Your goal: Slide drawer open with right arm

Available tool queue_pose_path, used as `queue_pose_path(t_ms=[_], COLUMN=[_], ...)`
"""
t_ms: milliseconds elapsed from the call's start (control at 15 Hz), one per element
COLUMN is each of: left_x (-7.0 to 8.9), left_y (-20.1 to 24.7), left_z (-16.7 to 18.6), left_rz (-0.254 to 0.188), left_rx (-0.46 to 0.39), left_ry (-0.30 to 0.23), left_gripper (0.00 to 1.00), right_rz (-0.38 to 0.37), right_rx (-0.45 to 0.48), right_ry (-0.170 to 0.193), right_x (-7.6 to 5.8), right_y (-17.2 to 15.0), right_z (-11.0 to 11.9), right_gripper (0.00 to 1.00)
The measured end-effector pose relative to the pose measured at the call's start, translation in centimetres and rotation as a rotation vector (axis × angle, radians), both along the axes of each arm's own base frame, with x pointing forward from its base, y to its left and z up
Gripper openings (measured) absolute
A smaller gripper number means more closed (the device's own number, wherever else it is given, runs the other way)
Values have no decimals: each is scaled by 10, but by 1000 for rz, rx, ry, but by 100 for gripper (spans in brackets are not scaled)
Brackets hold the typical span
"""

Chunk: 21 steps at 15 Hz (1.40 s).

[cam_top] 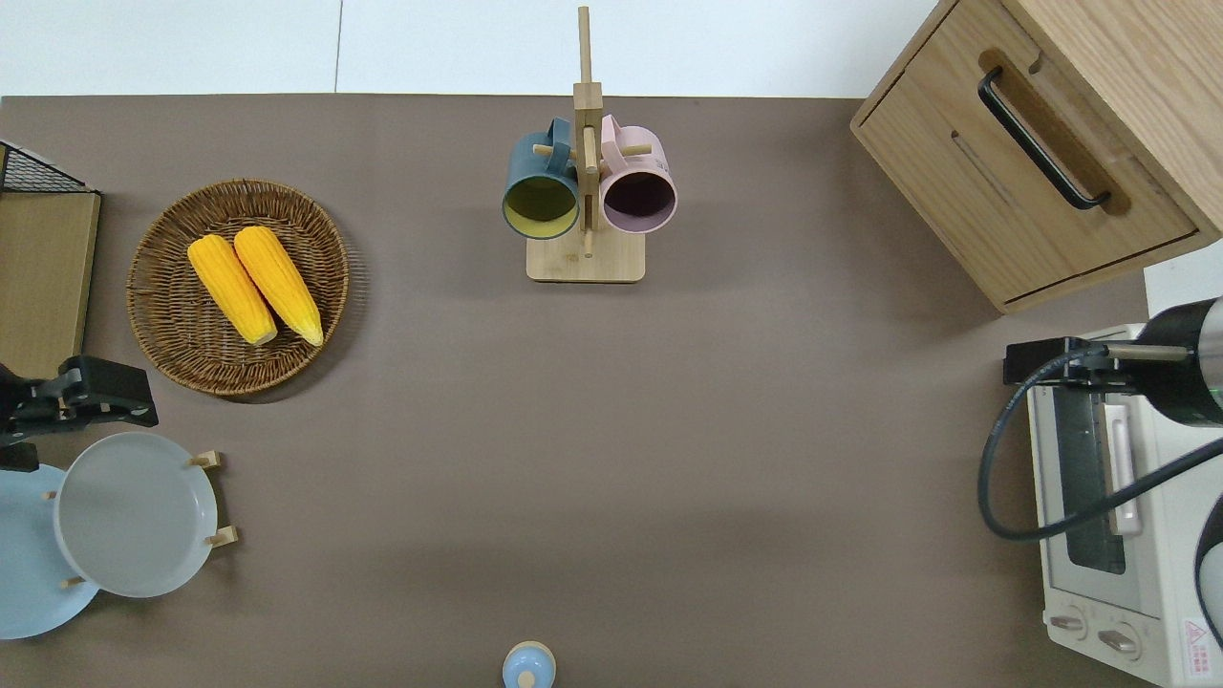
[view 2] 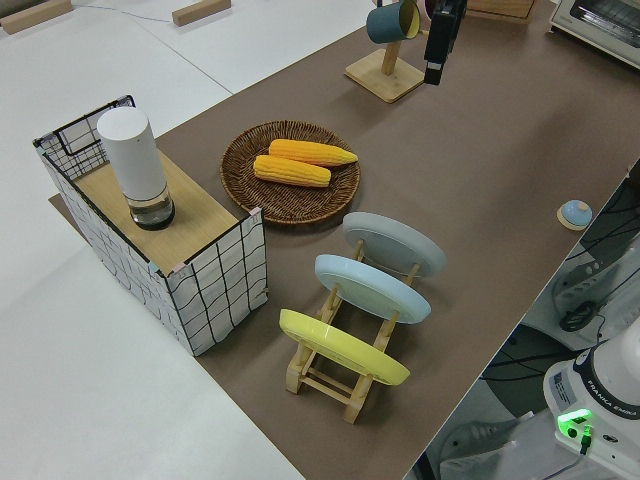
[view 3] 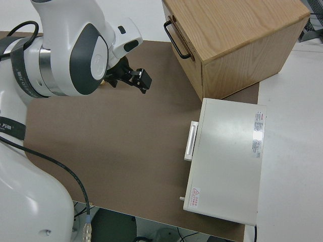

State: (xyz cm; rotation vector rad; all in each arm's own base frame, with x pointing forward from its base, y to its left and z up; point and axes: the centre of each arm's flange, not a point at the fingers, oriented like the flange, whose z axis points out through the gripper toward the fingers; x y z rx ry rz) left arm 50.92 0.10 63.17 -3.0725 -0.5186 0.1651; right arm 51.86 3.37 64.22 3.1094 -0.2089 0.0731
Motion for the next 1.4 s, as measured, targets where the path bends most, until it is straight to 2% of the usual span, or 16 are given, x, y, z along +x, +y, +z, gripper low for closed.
queue_pose_path(t_ms=[667,1400], left_x=[0,0], left_y=[0,0], left_z=[0,0], left_rz=[0,0], left_rx=[0,0], left_ry=[0,0], left_gripper=[100,100], right_rz=[-20,-5], right_rx=[-4,-6], right_ry=[20,28], right_x=[-2,-4], right_y=[-10,-1], right_z=[1,1], right_gripper=[100,100])
